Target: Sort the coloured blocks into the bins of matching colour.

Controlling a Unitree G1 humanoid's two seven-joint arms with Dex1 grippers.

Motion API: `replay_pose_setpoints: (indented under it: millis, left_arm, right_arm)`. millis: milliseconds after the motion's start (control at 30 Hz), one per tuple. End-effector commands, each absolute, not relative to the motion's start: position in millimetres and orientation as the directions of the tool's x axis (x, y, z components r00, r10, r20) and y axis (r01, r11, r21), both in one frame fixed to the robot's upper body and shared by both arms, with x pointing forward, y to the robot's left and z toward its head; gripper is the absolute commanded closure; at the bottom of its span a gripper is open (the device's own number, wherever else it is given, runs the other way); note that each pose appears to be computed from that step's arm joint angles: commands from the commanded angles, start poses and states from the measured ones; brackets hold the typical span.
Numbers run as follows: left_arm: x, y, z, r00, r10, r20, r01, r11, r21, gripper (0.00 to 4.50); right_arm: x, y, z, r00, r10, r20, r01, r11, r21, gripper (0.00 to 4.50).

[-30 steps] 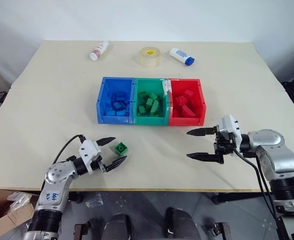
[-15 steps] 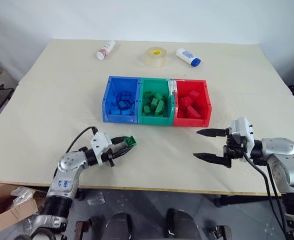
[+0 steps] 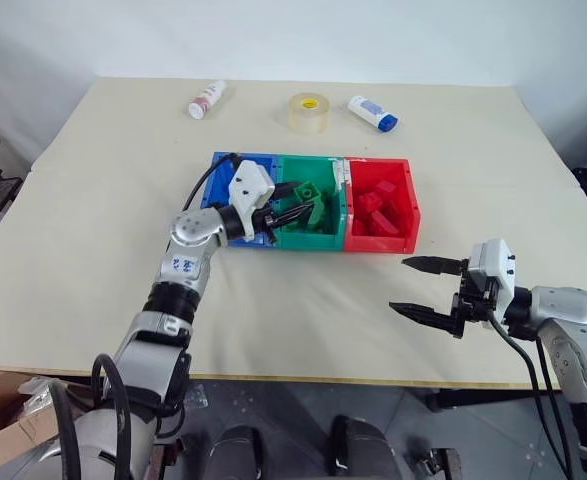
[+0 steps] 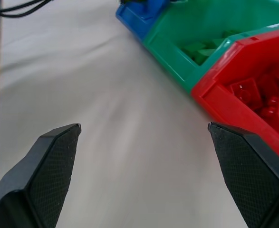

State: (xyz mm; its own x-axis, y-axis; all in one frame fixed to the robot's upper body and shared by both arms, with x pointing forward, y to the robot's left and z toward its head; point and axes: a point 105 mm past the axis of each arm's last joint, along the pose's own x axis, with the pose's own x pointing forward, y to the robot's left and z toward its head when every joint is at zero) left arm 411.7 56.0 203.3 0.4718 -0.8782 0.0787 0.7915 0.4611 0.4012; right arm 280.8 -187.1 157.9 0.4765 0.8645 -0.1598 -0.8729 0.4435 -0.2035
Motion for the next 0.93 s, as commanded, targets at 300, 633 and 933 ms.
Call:
replay_pose_setpoints:
  millis: [300,633,933]
  left_arm:
    - [386,103,207,0.394,-0.917,0.063,0.804,0.378,0.459,0.05]
    - [324,210,171,0.554,-0.830,-0.066,0.799,0.507,0.324,0.05]
    - [303,251,163,0.623,-0.773,-0.120,0.759,0.561,0.331,0.05]
  right_arm:
    - [282,-202,178,0.505,0.851,-0.141,-0.849,0.461,-0.259,0.00]
    - [301,-222,180,0.466,0.856,-0.225,-0.878,0.415,-0.241,0.00]
    - [310,-234,171,0.466,0.840,-0.276,-0.881,0.413,-0.232,0.00]
